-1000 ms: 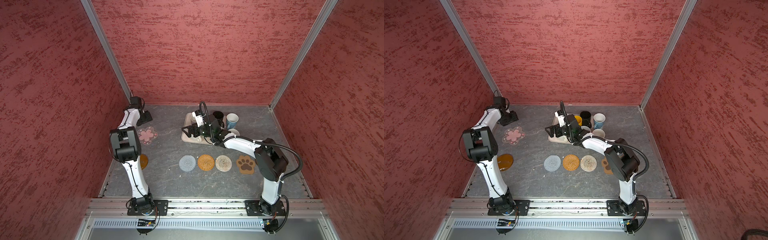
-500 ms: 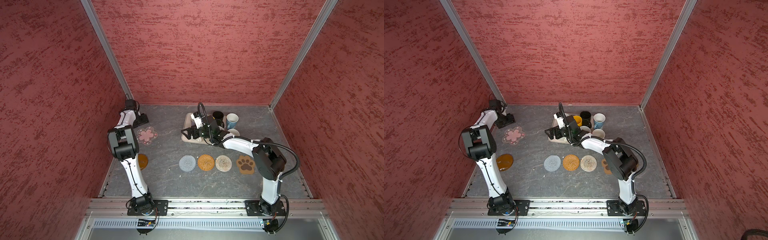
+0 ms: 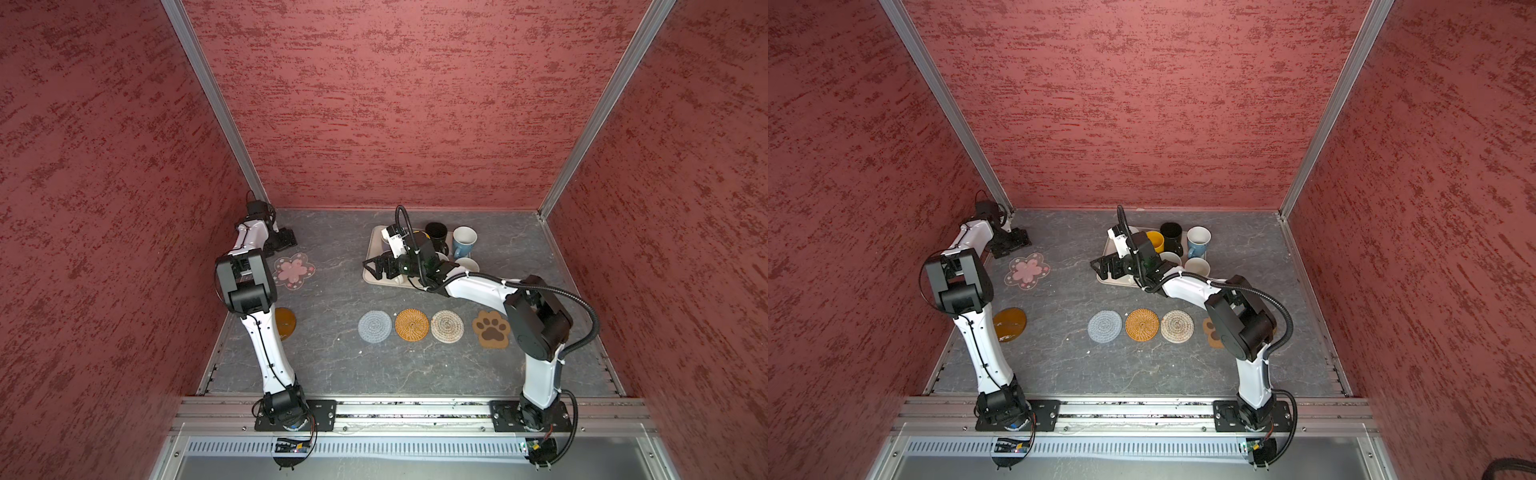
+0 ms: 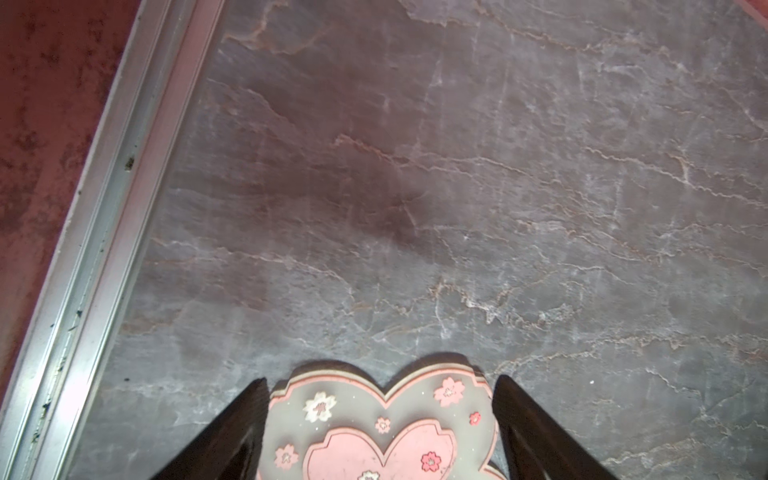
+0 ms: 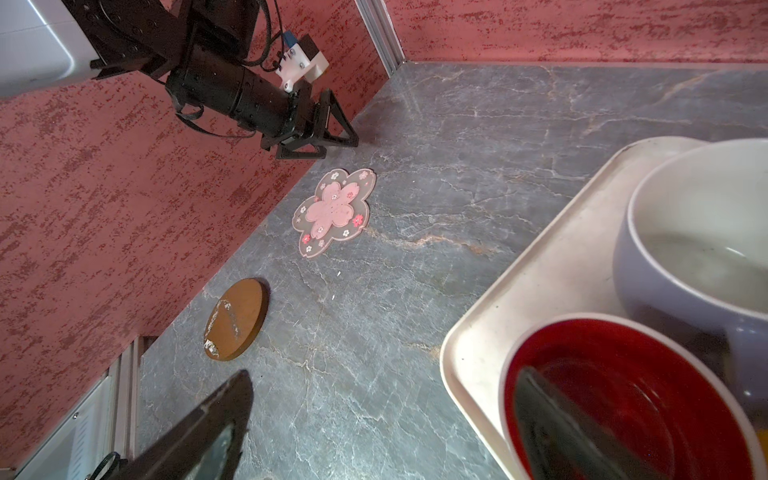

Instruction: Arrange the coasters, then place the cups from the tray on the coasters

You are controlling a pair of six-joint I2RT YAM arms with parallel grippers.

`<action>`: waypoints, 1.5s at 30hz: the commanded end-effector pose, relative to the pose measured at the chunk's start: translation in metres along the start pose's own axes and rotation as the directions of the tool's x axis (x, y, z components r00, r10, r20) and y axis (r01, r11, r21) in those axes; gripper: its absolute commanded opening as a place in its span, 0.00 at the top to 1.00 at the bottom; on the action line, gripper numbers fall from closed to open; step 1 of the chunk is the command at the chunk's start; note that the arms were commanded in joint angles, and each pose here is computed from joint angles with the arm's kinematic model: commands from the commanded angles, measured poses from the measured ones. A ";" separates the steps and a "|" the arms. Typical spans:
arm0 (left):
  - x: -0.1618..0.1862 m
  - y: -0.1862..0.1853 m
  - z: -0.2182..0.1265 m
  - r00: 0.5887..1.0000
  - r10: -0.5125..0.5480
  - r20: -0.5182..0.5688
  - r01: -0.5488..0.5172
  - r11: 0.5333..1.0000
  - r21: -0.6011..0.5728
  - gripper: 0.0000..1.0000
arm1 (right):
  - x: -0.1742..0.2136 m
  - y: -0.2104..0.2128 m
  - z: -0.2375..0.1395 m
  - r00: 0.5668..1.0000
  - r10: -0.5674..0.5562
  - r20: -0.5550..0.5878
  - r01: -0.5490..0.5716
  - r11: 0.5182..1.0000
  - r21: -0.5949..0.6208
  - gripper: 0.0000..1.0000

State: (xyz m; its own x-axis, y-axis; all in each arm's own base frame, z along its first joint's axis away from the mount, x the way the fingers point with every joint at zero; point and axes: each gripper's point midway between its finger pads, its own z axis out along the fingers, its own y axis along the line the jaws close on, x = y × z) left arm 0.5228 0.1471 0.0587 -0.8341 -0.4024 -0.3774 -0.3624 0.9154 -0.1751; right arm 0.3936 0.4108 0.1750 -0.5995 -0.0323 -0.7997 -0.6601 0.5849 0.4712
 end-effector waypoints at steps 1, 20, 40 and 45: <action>0.010 -0.005 0.014 0.998 0.000 -0.055 0.000 1.000 0.000 0.19 | 0.006 -0.003 -0.001 1.000 -0.016 -0.005 0.016 1.000 0.018 0.01; 0.049 -0.001 0.019 0.991 0.004 -0.135 -0.017 0.996 -0.091 0.24 | 0.004 -0.002 -0.026 0.999 -0.015 0.034 0.014 0.999 0.030 0.01; 0.070 -0.040 0.008 0.991 0.051 -0.122 -0.059 0.996 -0.063 0.26 | 0.001 0.006 -0.040 0.998 -0.009 0.057 0.008 1.000 0.018 0.01; 0.055 -0.044 -0.009 0.995 0.055 -0.086 -0.061 0.996 -0.061 0.27 | 0.001 0.006 -0.042 0.998 -0.009 0.060 0.008 1.000 0.018 0.01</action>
State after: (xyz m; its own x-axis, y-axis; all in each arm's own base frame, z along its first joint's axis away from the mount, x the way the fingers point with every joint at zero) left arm 0.4859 0.0868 0.0307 -0.8982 -0.3390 -0.2799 -0.3309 0.9405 -0.0772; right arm 0.3681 0.3836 0.1760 -0.5990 -0.0218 -0.8004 -0.6467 0.6027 0.4676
